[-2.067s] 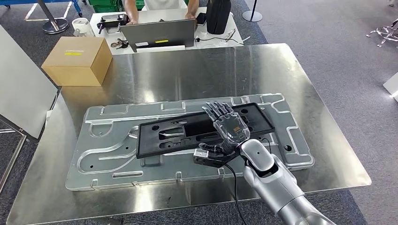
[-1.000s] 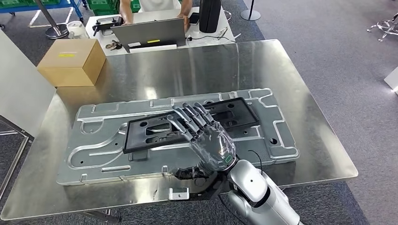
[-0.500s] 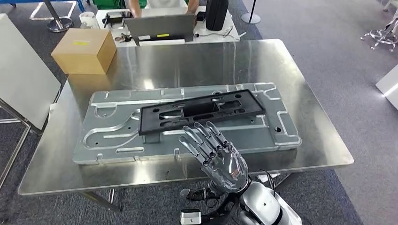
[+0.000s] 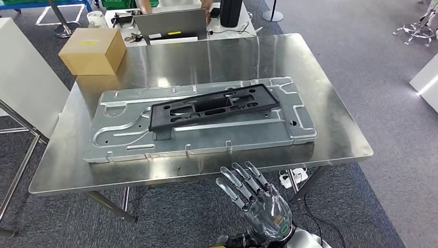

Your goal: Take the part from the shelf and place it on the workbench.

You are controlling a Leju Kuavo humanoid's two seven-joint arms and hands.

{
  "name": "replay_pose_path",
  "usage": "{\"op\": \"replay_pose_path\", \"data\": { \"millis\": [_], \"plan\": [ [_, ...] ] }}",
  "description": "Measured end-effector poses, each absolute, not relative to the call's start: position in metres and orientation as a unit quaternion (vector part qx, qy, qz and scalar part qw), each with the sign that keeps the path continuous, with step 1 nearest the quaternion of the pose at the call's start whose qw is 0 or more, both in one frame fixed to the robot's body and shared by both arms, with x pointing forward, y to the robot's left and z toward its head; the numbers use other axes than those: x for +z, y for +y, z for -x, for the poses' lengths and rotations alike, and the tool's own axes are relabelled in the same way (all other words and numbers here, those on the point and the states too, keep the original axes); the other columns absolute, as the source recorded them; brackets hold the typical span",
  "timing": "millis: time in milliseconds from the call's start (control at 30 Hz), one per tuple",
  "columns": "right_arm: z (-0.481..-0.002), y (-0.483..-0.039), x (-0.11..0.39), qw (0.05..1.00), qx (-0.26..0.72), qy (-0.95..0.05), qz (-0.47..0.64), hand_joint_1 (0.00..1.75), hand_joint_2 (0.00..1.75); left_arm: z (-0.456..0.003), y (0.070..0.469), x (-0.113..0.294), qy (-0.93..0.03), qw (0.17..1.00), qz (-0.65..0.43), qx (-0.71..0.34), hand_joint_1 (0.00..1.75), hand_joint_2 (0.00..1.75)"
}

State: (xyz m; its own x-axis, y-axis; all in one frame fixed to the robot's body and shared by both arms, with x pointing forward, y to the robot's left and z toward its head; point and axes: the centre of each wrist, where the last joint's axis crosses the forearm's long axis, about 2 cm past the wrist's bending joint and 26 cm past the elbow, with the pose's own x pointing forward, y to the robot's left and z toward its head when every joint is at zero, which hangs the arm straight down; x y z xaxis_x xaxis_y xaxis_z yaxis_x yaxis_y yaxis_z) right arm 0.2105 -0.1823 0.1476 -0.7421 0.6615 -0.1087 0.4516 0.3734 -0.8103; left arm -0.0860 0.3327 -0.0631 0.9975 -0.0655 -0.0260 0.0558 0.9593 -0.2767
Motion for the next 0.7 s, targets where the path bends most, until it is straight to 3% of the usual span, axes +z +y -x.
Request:
{"op": "replay_pose_path", "data": {
  "millis": [467,700],
  "plan": [
    [-0.184,-0.184,0.111,0.229,0.490,-0.798,0.266,0.00,0.00,0.086,0.340,-0.058,0.021,0.989,0.141,-0.028,0.00,0.00],
    [-0.159,-0.205,0.029,0.507,0.468,-0.703,0.172,0.00,0.00,0.087,0.343,-0.056,0.003,0.991,0.131,-0.021,0.00,0.00]
  ]
}}
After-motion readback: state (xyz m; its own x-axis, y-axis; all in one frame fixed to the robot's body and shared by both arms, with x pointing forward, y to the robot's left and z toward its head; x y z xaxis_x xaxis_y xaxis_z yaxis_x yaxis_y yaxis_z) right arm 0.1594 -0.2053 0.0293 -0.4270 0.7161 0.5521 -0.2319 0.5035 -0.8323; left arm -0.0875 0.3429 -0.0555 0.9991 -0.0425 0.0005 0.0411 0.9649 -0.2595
